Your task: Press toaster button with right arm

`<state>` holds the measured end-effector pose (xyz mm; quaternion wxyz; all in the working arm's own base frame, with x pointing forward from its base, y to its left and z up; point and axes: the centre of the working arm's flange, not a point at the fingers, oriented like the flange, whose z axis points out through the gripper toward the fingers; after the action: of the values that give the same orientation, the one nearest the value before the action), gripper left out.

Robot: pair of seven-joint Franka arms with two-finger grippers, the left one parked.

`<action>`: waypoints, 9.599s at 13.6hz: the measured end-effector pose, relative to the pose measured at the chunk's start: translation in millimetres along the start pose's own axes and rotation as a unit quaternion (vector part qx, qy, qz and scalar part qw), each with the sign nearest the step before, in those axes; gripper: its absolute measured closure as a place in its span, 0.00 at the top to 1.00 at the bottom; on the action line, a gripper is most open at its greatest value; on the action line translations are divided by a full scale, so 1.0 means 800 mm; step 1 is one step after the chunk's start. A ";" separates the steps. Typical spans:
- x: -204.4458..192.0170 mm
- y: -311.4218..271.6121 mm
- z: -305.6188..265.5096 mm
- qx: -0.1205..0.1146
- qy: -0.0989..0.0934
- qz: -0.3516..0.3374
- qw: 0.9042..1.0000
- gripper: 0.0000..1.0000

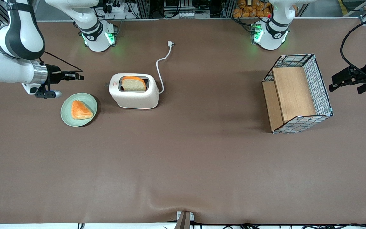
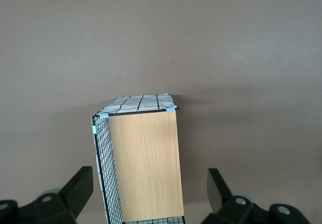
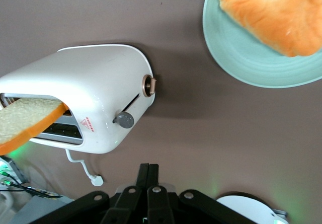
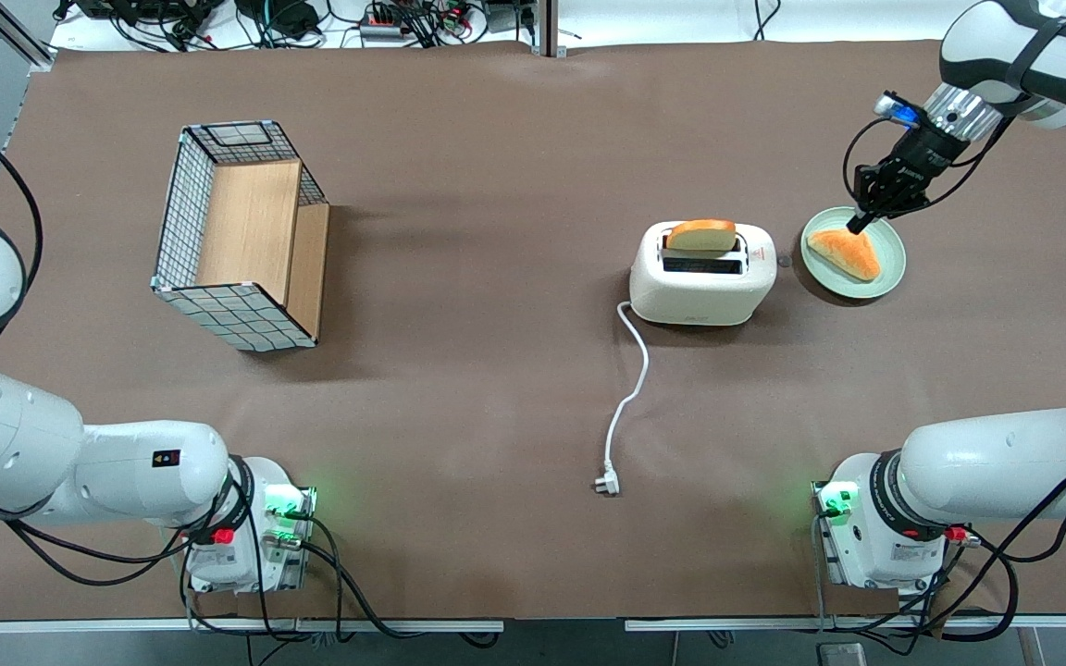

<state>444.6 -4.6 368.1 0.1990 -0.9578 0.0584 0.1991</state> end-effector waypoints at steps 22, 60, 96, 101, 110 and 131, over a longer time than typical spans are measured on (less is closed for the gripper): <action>0.001 -0.030 0.107 0.031 0.032 0.004 0.999 0.01; 0.035 -0.005 0.164 0.031 0.031 0.010 0.999 0.01; 0.039 0.000 0.175 0.034 0.032 0.001 0.999 0.01; 0.039 -0.001 0.173 0.035 0.032 -0.002 0.999 0.01; 0.040 -0.017 0.151 0.055 0.022 -0.017 0.998 0.01; 0.047 -0.110 -0.145 -0.073 0.054 -0.038 0.995 1.00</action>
<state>537.5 27.9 481.6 0.1328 -0.9806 0.0175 0.1428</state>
